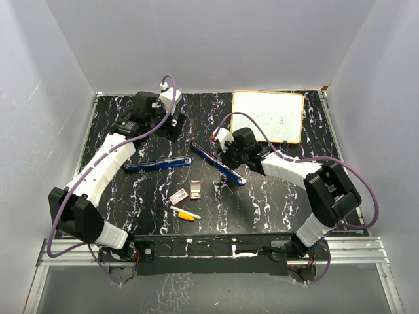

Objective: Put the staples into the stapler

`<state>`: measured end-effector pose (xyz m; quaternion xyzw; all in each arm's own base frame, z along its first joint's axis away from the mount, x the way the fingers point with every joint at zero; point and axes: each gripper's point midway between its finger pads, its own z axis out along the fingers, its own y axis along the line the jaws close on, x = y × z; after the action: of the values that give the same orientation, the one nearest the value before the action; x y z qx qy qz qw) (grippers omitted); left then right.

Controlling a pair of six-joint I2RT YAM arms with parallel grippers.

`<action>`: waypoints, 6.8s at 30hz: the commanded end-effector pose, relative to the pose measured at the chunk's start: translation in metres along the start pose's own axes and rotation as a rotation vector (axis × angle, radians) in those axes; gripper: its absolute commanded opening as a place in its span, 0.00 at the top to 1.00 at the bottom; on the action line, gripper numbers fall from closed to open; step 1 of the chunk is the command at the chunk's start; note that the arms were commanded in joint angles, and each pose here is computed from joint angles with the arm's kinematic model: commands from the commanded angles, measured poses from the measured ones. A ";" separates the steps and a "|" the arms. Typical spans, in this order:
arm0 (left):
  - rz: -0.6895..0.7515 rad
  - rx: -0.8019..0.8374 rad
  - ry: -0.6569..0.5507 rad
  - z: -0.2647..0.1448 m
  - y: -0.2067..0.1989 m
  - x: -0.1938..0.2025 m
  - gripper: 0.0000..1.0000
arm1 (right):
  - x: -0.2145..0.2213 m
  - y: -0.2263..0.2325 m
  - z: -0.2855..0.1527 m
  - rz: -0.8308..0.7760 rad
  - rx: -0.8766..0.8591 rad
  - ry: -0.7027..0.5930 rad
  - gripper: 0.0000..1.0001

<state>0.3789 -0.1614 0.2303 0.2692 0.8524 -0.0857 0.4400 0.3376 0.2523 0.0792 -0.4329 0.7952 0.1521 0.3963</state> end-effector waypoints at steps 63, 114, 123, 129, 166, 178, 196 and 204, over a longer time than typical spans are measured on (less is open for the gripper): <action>0.011 -0.006 -0.066 -0.023 0.002 -0.018 0.13 | 0.004 -0.002 0.008 -0.025 0.005 -0.035 0.90; 0.011 -0.006 -0.066 -0.023 0.003 -0.019 0.13 | -0.011 0.005 -0.008 -0.068 -0.120 -0.199 0.89; 0.011 -0.006 -0.066 -0.022 0.003 -0.018 0.13 | -0.016 0.005 -0.008 -0.077 -0.113 -0.237 0.89; 0.011 -0.005 -0.065 -0.022 0.003 -0.018 0.13 | -0.018 0.004 -0.007 -0.059 -0.106 -0.251 0.89; 0.009 -0.001 -0.060 -0.019 0.002 -0.017 0.13 | -0.043 -0.015 -0.015 0.035 0.085 -0.221 0.92; 0.010 -0.002 -0.055 -0.018 0.002 -0.016 0.13 | -0.038 -0.024 -0.015 0.059 0.141 -0.181 0.92; 0.010 -0.008 -0.055 -0.016 0.005 -0.017 0.13 | 0.019 -0.019 -0.012 0.111 0.130 0.037 0.92; 0.007 -0.007 -0.046 -0.012 0.006 -0.016 0.13 | 0.024 -0.001 -0.009 0.164 0.087 0.058 0.92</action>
<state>0.3799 -0.1590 0.2304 0.2666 0.8531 -0.0844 0.4405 0.3247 0.2171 0.0565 -0.3645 0.8478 0.1158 0.3672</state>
